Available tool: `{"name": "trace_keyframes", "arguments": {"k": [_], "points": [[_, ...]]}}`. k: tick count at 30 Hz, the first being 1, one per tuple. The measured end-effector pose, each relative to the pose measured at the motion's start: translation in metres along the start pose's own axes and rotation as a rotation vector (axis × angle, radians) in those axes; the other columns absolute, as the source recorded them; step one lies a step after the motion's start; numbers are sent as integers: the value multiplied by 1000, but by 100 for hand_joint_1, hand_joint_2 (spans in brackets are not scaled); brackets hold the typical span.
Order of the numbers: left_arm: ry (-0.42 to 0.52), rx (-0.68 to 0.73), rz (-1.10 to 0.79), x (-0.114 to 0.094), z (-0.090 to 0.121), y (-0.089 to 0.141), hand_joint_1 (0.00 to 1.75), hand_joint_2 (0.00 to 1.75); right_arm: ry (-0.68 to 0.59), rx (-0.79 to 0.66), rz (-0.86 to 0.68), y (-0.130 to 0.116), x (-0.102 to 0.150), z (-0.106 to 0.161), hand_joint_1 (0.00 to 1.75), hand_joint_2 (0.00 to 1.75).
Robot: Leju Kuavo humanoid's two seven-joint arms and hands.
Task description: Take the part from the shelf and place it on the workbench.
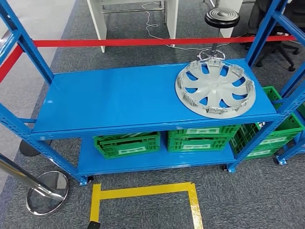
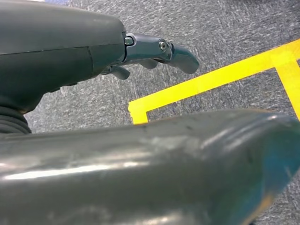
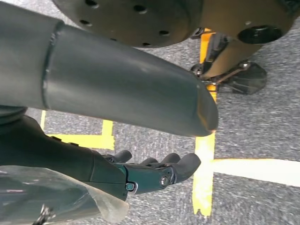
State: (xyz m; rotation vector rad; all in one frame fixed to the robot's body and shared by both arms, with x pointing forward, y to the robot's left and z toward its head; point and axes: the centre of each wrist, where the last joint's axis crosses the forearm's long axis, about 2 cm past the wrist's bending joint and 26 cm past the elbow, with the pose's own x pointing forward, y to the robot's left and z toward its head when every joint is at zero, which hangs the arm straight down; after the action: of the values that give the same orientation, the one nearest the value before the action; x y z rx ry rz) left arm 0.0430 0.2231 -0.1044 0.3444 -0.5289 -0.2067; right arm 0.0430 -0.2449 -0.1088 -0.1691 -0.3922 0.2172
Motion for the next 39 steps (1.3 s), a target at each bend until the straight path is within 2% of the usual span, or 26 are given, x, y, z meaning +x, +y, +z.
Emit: {"name": "trace_keyframes", "arguments": {"k": [27, 39], "points": [[-1, 20, 18, 3, -1, 0, 0, 0, 25, 17, 16, 2, -2, 1, 0, 0], [28, 31, 34, -1, -1, 3, 0, 0, 32, 37, 21, 4, -1, 1, 0, 0]]}}
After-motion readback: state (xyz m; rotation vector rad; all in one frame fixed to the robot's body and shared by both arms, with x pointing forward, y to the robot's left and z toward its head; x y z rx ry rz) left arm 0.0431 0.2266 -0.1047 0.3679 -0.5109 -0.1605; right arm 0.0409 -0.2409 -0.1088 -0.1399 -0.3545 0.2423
